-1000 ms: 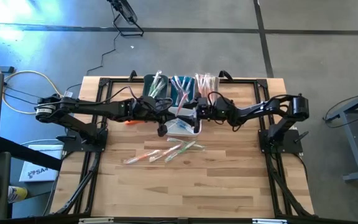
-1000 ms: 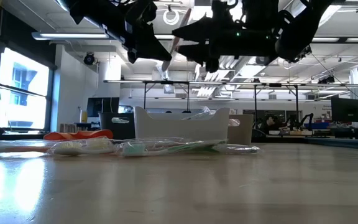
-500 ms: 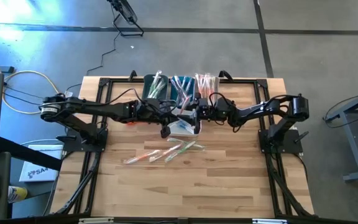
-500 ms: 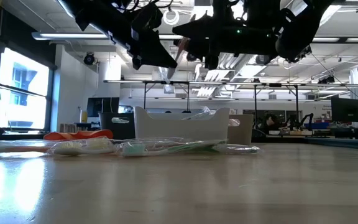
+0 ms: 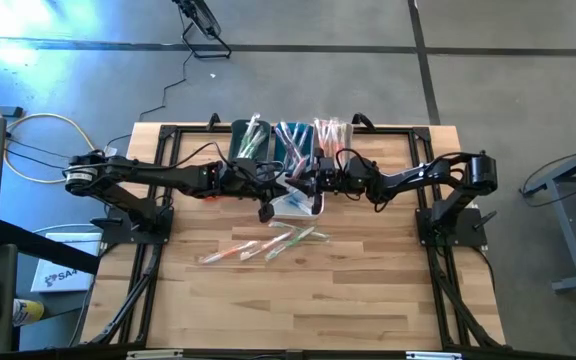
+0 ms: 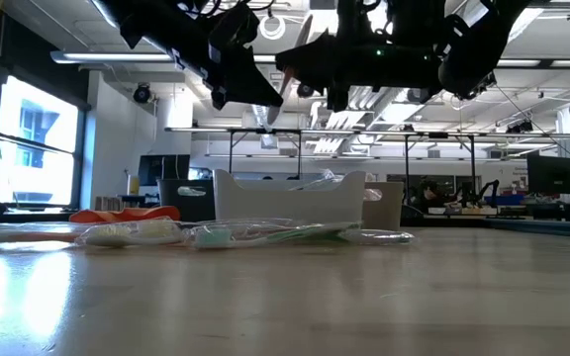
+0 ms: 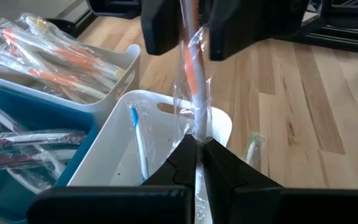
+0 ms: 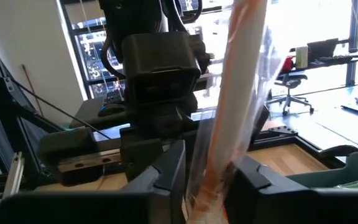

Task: Pick & Place Toothbrushes
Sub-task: Put the orange toothbrush into the gray bin

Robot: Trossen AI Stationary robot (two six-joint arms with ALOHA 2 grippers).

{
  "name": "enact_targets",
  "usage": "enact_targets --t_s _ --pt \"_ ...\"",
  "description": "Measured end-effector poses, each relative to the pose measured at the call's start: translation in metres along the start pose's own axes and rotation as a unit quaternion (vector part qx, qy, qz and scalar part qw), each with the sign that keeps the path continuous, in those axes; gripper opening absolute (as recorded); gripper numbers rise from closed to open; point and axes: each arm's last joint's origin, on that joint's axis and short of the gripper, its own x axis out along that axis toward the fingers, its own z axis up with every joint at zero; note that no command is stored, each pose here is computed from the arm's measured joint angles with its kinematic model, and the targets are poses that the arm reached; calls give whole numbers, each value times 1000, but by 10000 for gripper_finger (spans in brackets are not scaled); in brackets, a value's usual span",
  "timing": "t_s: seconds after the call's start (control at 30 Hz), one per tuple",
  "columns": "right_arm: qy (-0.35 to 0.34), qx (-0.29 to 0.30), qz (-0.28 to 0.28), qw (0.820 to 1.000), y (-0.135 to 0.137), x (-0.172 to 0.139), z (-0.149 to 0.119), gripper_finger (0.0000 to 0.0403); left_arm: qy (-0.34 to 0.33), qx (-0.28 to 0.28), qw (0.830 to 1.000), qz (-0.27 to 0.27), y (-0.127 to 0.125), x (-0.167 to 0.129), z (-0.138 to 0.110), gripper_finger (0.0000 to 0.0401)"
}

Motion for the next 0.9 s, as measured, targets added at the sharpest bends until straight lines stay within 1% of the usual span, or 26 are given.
enact_targets --t_s 0.2,0.43,0.7,0.8,0.9 --pt "1 -8 0 1000 0 0 0 41 1 0 1000 0 0 0 0 8" --pt "-1 -7 -7 1000 0 0 0 18 1 1 1000 2 0 0 0 8" --pt "0 -7 -8 1000 0 0 0 17 1 0 1000 4 0 0 0 8" --pt "0 -7 -10 1000 0 0 0 16 -2 0 1000 14 1 0 0 9" --pt "-1 -7 -13 1000 -1 0 0 16 -3 -5 1000 22 1 0 0 23"
